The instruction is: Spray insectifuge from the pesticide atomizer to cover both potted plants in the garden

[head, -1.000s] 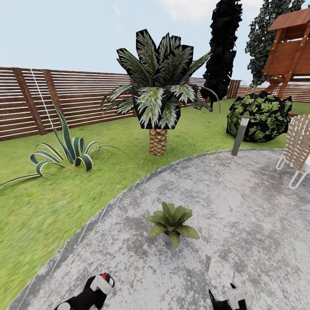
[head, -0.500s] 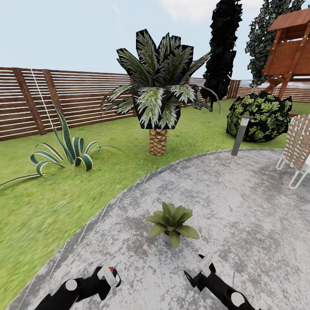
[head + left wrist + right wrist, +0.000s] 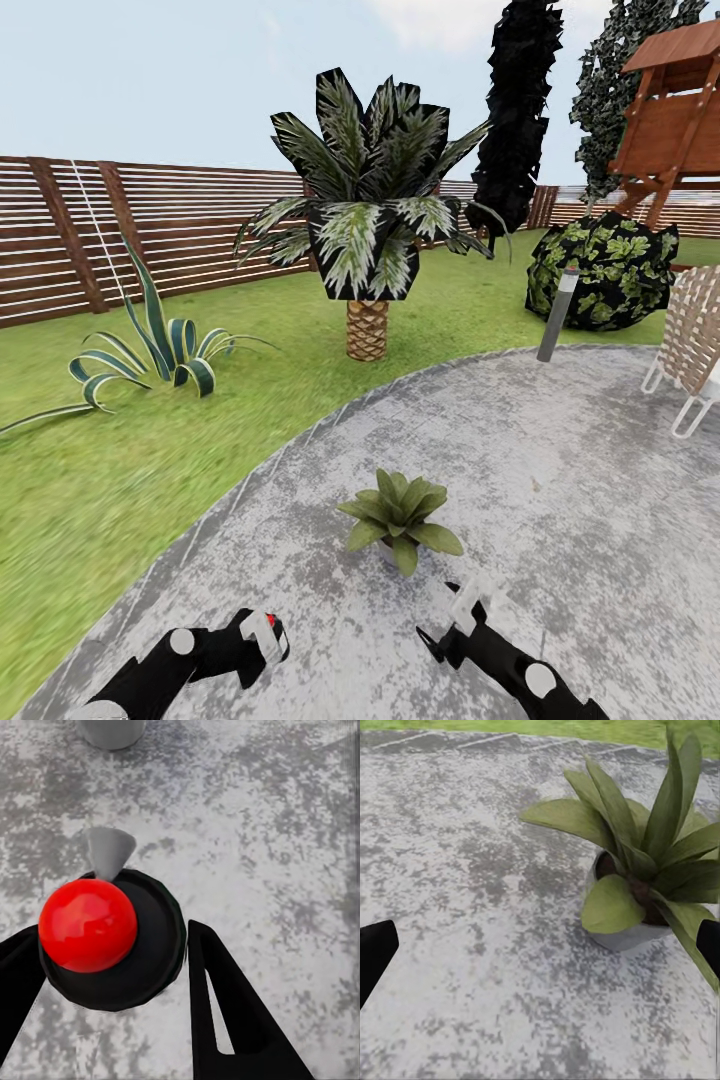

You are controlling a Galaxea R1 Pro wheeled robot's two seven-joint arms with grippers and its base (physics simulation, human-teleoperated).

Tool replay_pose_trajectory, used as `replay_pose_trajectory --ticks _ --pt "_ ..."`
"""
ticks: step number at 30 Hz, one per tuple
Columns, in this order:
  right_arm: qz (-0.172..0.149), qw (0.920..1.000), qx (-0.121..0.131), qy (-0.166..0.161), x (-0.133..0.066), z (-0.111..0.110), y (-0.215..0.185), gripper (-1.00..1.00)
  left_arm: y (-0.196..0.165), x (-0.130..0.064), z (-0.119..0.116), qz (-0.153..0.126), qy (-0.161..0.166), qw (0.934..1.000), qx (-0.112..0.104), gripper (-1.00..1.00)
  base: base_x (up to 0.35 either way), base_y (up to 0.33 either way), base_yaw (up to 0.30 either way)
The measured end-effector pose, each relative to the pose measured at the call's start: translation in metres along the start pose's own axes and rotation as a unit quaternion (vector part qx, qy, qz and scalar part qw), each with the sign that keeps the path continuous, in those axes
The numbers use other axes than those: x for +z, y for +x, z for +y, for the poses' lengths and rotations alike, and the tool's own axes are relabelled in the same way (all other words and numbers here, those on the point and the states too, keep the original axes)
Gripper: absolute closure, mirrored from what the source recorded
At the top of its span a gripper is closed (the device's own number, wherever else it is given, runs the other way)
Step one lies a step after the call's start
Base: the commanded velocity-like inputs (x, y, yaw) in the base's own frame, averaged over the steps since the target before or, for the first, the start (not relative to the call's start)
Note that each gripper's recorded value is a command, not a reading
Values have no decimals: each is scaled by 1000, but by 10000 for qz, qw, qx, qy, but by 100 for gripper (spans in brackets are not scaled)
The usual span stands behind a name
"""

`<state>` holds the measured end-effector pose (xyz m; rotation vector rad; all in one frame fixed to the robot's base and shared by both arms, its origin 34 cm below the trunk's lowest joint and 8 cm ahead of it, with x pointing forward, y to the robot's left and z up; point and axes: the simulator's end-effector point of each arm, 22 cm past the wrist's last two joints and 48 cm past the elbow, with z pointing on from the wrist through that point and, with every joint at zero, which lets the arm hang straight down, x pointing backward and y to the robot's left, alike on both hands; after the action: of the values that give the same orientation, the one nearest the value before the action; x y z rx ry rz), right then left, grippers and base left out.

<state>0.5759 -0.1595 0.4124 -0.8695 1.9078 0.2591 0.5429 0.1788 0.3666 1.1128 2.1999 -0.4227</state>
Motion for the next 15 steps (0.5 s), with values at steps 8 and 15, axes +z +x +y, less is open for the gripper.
replay_pose_trajectory --ticks 8,15 --pt "-130 9787 -299 -2029 5 69 -38 100 -1 11 -62 1072 1424 9770 1172 100 0 0 0" --pt "40 9662 -666 -2490 2 94 -31 100 -9 13 -59 1156 1443 9735 1343 100 0 0 0"
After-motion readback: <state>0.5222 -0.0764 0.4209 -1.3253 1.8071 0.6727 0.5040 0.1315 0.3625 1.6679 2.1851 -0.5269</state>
